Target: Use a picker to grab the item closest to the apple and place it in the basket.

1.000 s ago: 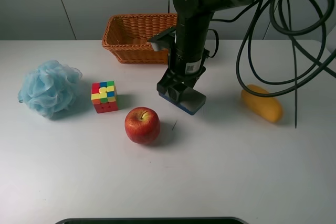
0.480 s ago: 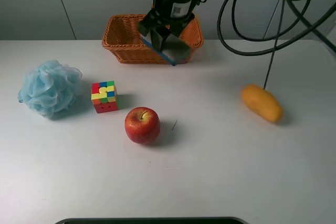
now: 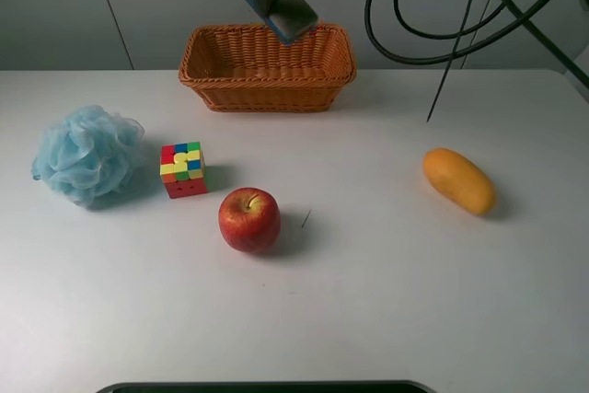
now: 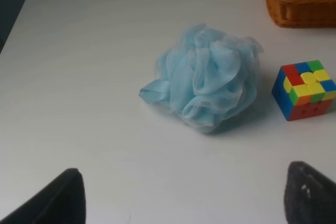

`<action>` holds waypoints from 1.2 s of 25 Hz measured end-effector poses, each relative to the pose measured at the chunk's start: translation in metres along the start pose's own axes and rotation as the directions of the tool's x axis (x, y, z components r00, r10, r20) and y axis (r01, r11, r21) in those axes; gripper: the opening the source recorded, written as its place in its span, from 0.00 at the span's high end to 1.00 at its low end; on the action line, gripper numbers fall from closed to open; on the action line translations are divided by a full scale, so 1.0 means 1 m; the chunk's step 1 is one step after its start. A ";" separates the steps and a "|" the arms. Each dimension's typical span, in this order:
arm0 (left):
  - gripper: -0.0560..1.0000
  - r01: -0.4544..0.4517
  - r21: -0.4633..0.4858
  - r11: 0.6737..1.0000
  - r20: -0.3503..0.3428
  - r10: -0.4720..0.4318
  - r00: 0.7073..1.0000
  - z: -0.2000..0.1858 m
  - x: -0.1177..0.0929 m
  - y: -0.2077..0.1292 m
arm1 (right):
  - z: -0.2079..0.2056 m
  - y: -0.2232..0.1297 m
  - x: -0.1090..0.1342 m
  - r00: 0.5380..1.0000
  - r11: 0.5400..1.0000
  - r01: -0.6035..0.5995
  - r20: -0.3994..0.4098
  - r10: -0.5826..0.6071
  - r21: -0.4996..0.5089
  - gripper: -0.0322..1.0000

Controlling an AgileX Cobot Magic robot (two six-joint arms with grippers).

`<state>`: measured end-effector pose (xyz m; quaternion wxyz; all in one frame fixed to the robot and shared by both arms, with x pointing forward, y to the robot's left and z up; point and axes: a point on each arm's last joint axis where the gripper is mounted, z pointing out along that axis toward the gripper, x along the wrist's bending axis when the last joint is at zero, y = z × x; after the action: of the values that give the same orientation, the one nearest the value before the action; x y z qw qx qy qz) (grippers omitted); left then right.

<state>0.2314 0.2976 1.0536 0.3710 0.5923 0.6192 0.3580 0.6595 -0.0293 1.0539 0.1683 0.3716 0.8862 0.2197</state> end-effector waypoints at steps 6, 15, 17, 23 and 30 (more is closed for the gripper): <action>0.26 0.000 0.000 1.000 0.000 0.000 1.000 0.000 0.000 0.000 | 0.032 0.008 -0.024 0.998 0.983 -0.061 0.022 0.065 -0.171 0.58; 0.26 0.000 0.000 1.000 0.000 0.000 1.000 0.000 0.000 0.000 | 0.092 -0.003 -0.025 0.997 0.978 -0.065 0.030 0.072 -0.199 0.58; 0.26 0.000 0.000 1.000 0.000 0.000 1.000 0.000 0.000 0.000 | 0.102 -0.006 -0.024 0.997 0.980 -0.068 0.025 0.074 -0.188 0.58; 0.26 0.000 0.000 1.000 0.000 0.000 1.000 0.000 0.000 0.000 | 0.115 -0.012 -0.022 0.997 0.983 -0.070 0.019 0.074 -0.168 0.58; 0.26 -0.008 0.000 1.000 0.000 0.008 1.000 0.000 0.000 0.000 | 0.116 -0.012 -0.022 0.997 0.982 -0.075 0.015 0.079 -0.174 0.36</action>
<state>0.2314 0.2976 1.0536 0.3695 0.5949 0.6167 0.3596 0.7209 -0.0220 0.9530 0.2012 0.3920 0.8468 0.2981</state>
